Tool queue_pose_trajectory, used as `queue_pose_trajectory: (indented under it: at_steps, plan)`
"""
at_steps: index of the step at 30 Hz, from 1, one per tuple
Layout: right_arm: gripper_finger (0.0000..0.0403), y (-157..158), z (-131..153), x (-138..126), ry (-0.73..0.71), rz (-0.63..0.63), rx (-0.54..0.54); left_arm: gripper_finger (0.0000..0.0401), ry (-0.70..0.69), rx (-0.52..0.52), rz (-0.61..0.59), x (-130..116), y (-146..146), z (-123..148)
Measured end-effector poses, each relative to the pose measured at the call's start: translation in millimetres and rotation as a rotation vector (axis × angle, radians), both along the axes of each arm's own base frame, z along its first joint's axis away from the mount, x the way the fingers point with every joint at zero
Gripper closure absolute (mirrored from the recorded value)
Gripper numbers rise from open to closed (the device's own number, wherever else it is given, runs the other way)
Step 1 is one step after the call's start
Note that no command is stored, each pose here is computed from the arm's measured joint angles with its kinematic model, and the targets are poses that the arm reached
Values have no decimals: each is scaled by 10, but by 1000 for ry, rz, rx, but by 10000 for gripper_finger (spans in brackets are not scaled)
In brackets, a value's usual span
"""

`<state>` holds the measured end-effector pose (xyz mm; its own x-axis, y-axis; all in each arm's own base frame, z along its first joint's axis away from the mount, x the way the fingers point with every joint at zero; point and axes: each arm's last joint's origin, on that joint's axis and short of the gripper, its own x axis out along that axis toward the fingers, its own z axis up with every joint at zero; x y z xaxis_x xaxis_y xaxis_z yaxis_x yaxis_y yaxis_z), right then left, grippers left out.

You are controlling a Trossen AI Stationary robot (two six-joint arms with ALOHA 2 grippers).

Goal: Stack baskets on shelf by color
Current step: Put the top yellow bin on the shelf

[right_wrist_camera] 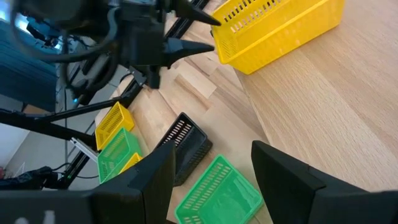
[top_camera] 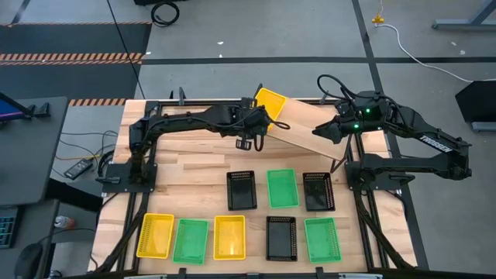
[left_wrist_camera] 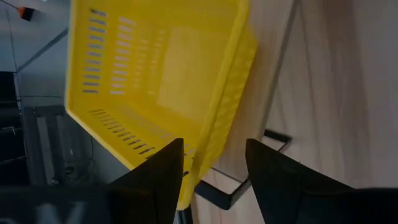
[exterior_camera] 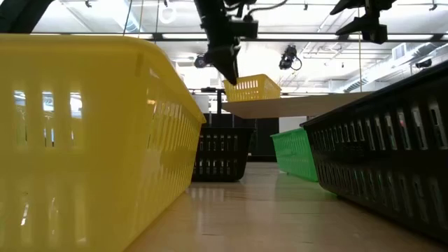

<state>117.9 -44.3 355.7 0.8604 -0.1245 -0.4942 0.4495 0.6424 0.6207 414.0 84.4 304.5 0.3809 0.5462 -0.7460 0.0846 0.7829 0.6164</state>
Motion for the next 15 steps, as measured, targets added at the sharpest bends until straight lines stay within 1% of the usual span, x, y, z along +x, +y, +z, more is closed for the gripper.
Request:
queue_pose_trajectory:
  at_steps: [3,6,8,12,14,15]
  plan:
    - [186,-2,5,4,-5,2,-7,222,-49,-20,19,-7,-102,83]
    - [186,-2,5,4,-5,3,-8,224,-135,-43,44,14,-190,223]
    - [186,-2,5,4,-5,3,-9,224,-208,-39,36,53,-232,314]
    - [186,-3,6,4,-5,1,-11,223,-302,-32,33,117,-208,373]
    - [186,-2,6,4,-5,3,-11,224,-318,-68,21,143,-160,351]
    - [186,-1,5,4,-5,5,-9,225,-311,-113,-5,146,-140,329]
